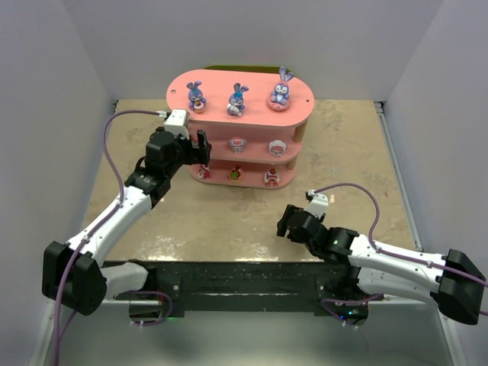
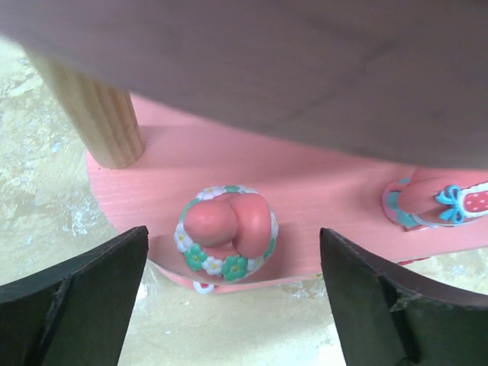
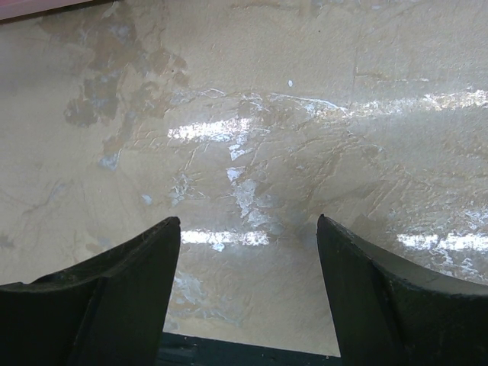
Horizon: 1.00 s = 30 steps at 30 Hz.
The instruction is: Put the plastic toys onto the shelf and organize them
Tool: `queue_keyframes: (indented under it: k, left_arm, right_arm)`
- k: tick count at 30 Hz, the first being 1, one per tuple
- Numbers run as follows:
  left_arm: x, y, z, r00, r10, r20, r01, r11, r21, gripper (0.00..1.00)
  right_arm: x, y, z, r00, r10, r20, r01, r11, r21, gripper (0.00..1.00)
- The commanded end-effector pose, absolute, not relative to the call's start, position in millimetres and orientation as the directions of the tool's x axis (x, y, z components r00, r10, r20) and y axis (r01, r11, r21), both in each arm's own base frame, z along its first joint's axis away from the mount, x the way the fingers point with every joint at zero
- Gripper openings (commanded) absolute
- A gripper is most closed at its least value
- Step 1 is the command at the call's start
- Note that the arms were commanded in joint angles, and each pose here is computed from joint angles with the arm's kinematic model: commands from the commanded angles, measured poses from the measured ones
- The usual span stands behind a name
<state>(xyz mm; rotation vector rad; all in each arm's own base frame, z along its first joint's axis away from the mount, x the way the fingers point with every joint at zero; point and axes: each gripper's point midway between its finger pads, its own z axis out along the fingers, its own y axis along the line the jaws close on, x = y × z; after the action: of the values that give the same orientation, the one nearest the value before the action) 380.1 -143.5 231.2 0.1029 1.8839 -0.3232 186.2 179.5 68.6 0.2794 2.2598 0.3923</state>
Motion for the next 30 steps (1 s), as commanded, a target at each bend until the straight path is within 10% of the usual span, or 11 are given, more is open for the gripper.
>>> queue_keyframes:
  k: [1, 30]
  left_arm:
    - [372, -140, 278, -0.237, -0.144, -0.961, 0.250, 0.947, -0.203, 1.00]
    - [234, -68, 285, -0.292, -0.345, -0.892, 0.031, 0.929, -0.370, 1.00]
  right_arm:
    - [195, 183, 85, -0.613, 0.366, -0.700, 0.080, 0.910, 0.406, 0.76]
    - [194, 150, 281, -0.399, 0.377, -0.836, -0.122, 0.882, 0.455, 0.97]
